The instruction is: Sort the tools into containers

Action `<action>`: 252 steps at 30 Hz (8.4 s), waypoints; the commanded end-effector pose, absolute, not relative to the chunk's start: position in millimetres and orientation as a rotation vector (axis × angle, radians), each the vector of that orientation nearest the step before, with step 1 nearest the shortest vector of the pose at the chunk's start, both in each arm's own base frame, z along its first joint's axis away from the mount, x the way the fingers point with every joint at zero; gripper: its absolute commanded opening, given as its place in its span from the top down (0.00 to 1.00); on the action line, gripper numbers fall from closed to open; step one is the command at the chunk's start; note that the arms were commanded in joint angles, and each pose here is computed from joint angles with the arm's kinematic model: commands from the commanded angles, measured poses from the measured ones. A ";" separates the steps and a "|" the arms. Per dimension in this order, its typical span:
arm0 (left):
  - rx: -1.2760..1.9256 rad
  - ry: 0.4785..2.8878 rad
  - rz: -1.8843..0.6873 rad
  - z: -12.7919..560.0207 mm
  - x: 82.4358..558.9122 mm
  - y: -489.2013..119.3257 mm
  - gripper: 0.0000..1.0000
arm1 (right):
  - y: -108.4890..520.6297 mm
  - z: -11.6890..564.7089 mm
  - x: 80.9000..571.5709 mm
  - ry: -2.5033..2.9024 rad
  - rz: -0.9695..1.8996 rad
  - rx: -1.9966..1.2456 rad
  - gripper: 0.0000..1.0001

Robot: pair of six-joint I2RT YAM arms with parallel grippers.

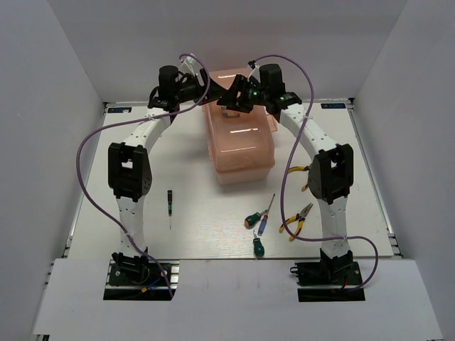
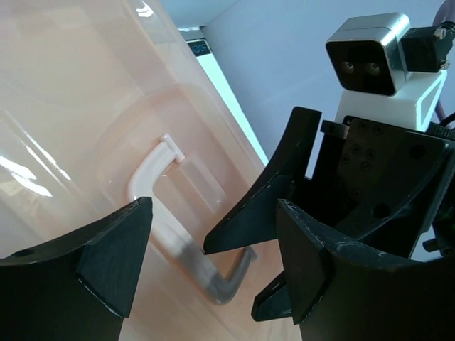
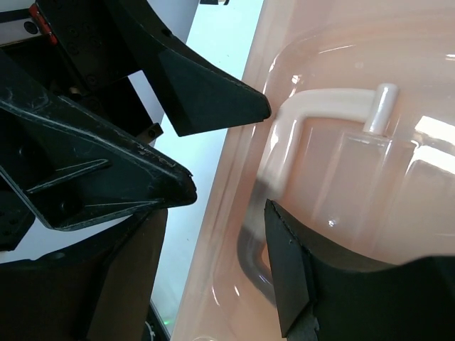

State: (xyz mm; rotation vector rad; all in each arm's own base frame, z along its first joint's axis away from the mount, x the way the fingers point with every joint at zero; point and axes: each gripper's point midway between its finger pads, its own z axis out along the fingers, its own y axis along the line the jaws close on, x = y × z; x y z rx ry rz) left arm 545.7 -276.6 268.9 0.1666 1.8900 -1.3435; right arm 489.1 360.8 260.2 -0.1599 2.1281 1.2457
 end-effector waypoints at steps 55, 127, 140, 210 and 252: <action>0.038 1.876 -1.172 339.6 525.7 -232.9 0.08 | 386.9 279.7 469.8 2.086 1.342 -0.255 0.36; -0.089 2.122 -1.388 272.8 540.8 -281.2 0.13 | 334.3 319.7 449.2 1.919 1.419 -0.475 0.25; -0.110 2.280 -1.220 237.6 530.6 -292.3 0.22 | 142.7 259.5 454.0 2.060 0.586 -0.258 0.40; -0.577 2.363 -0.610 206.0 520.8 -43.0 0.55 | 34.8 122.1 547.7 2.195 0.927 0.106 0.86; 0.252 2.009 -0.813 320.8 270.7 -146.3 0.22 | 29.2 12.3 352.6 2.897 0.282 0.139 0.46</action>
